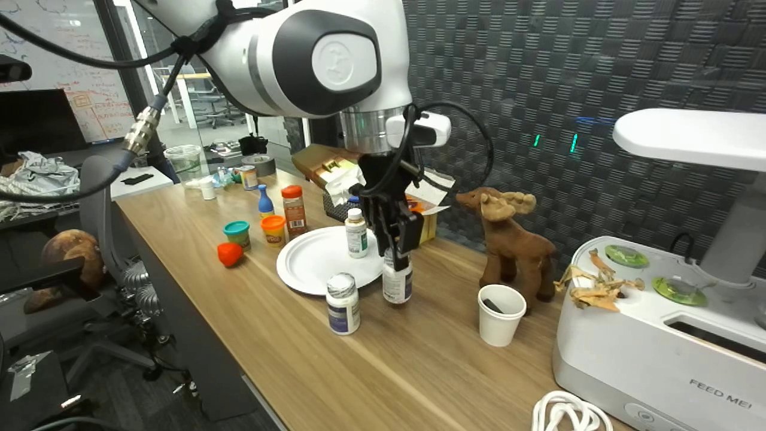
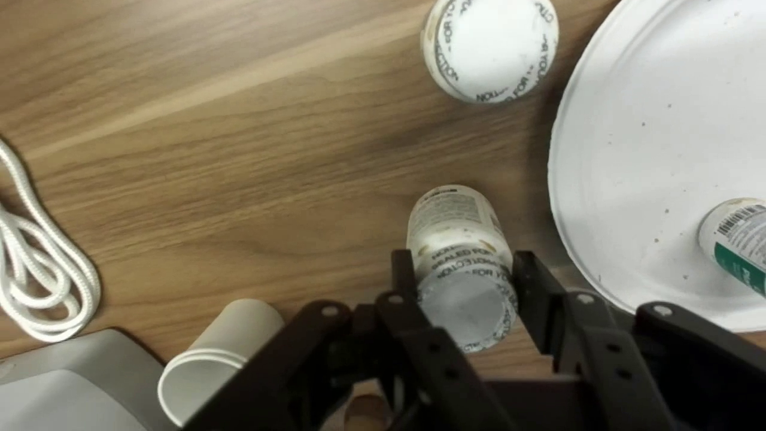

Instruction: Pick up all the objects surrounding the white plate and arrange them on the plate

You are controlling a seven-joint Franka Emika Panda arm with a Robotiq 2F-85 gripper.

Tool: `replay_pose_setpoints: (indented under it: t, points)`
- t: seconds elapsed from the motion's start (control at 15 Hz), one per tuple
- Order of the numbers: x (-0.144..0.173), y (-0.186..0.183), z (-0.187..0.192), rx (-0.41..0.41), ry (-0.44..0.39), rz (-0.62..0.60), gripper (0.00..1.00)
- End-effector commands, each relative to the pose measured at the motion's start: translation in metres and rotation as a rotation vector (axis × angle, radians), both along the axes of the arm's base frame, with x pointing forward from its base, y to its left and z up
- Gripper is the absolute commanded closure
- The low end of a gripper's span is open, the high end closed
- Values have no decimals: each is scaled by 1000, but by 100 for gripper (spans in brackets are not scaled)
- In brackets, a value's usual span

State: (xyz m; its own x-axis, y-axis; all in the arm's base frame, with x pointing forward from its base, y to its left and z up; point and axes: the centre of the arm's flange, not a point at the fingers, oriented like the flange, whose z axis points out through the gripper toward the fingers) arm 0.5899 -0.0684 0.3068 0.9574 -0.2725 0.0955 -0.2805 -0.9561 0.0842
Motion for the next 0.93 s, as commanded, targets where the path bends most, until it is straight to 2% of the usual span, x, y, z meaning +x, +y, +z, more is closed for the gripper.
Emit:
replay_pose_setpoints:
  t: [0.0, 0.2, 0.47, 0.87]
  points:
    - [-1, 27, 46, -30, -34, 15, 81]
    - [-2, 63, 58, -7, -34, 75, 81]
    - [-3, 108, 45, 2, -8, 139, 81]
    - [1, 130, 21, -13, 0, 201, 81]
